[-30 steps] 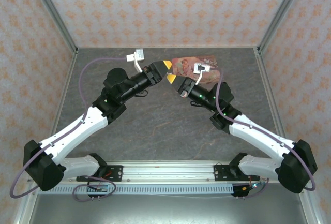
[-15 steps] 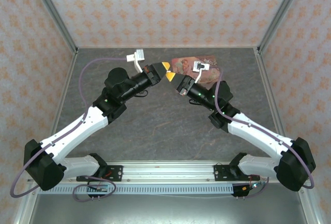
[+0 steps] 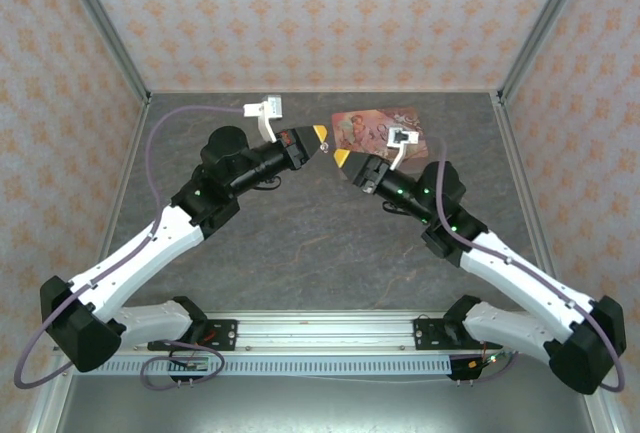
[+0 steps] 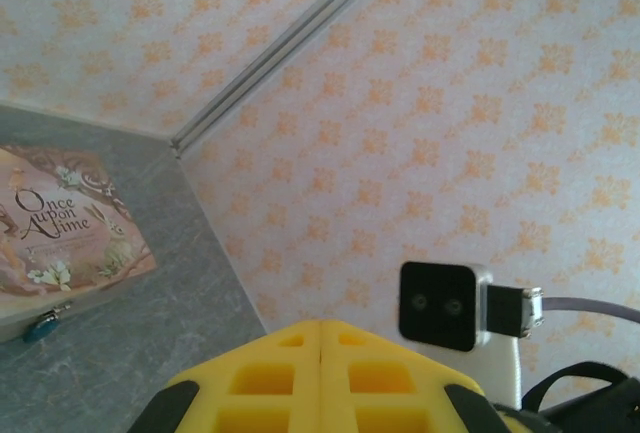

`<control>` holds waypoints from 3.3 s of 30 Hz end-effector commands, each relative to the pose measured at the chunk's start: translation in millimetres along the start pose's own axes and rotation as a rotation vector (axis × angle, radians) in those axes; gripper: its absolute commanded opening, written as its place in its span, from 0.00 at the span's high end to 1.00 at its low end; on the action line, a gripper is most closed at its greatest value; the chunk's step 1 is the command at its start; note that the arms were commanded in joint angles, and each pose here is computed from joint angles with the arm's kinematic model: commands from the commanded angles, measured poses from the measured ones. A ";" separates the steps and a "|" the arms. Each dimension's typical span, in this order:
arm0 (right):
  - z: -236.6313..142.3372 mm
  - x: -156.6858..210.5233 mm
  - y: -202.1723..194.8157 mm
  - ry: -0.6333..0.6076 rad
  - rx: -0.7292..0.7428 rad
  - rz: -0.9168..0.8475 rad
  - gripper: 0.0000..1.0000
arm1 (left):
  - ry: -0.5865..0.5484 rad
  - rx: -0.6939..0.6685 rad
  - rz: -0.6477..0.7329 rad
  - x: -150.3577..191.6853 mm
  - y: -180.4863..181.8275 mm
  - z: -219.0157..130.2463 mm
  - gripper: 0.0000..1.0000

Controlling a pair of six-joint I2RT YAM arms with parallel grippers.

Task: Unlock a padlock with a key

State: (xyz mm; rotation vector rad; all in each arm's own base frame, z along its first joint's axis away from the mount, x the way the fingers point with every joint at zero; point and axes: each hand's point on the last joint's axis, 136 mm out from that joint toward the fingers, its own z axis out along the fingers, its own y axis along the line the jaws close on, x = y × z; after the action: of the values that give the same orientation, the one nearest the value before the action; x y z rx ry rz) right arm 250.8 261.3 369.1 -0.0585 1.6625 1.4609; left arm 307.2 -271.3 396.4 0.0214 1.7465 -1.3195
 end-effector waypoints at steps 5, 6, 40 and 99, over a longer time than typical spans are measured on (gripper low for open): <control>-14.6 2.1 23.1 0.057 -0.138 -0.054 0.41 | 0.068 0.070 0.118 2.6 -27.6 -4.7 1.00; -13.9 2.4 30.6 0.067 -0.177 -0.055 0.41 | 0.074 0.075 0.122 3.2 -28.6 -4.1 1.00; 15.0 1.6 44.3 0.157 -0.251 -0.033 0.79 | 0.100 0.085 0.134 5.6 -31.2 -0.5 1.00; -101.4 11.9 -39.4 0.115 0.408 -0.228 1.00 | 0.357 -0.821 -0.099 107.1 309.8 121.4 0.11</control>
State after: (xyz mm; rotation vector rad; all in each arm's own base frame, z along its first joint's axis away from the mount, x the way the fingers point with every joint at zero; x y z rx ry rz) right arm 206.1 178.1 317.1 -0.1071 1.9679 0.9784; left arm 471.3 -298.2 89.6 -0.2627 2.5249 -0.6616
